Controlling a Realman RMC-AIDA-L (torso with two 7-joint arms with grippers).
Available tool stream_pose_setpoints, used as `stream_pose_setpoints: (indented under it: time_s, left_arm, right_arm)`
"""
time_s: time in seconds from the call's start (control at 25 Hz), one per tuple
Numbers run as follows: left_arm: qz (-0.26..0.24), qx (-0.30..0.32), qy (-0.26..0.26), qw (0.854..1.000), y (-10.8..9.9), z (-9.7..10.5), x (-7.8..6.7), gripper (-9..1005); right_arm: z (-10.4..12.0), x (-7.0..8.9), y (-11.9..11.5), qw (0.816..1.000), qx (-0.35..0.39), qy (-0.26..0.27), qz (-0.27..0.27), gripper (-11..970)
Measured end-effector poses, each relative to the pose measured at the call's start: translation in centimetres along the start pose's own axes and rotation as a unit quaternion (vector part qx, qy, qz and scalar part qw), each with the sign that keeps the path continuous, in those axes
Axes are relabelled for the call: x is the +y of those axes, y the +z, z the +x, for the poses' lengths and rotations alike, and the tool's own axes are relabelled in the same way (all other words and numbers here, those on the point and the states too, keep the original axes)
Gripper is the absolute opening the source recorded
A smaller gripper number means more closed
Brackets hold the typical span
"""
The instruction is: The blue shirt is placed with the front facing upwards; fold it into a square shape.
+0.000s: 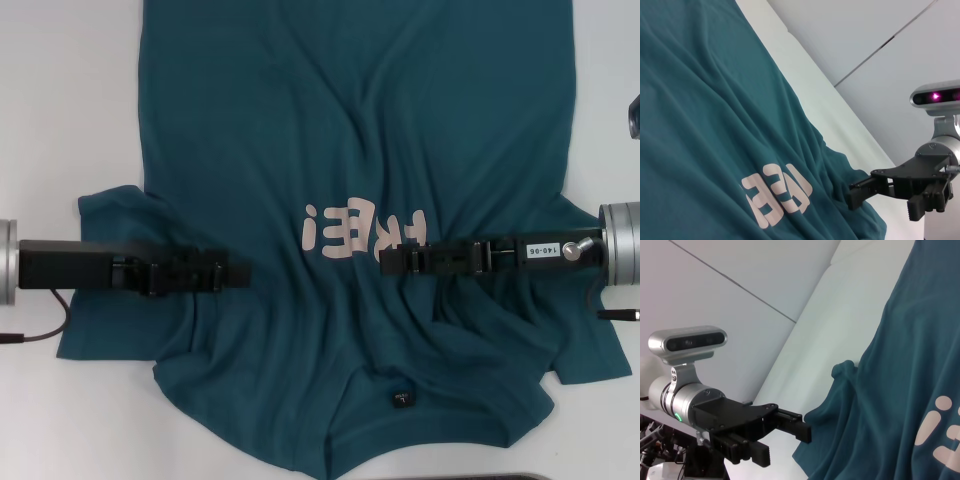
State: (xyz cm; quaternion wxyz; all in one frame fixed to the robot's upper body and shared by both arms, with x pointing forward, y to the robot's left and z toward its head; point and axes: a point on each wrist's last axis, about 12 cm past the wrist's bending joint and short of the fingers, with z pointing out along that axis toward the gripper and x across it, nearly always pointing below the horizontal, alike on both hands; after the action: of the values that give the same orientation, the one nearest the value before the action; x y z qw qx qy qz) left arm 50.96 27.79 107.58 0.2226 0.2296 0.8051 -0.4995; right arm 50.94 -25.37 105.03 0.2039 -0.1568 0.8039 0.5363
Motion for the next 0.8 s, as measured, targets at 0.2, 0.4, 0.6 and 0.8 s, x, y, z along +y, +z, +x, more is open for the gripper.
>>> stream_pose_setpoints:
  time_s: [0.2,0.4,0.6,0.8]
  left_arm:
    - [0.001,0.002,0.001,1.0,0.06,0.0,-0.02,690]
    - [0.0,0.002,0.001,1.0,0.07,-0.02,0.0,691]
    - [0.0,0.002,0.001,1.0,0.08,-0.04,-0.01,691]
    - [0.001,0.002,0.0,1.0,0.06,-0.03,-0.02,691]
  right_arm:
    - [0.0,0.01,0.0,1.0,0.0,0.0,0.0,866]
    - [0.07,0.0,-0.03,1.0,0.0,0.001,0.0,866]
    - [0.06,0.0,-0.02,1.0,0.0,0.001,0.0,867]
    - [-0.11,0.04,0.03,1.0,0.001,-0.001,-0.001,867]
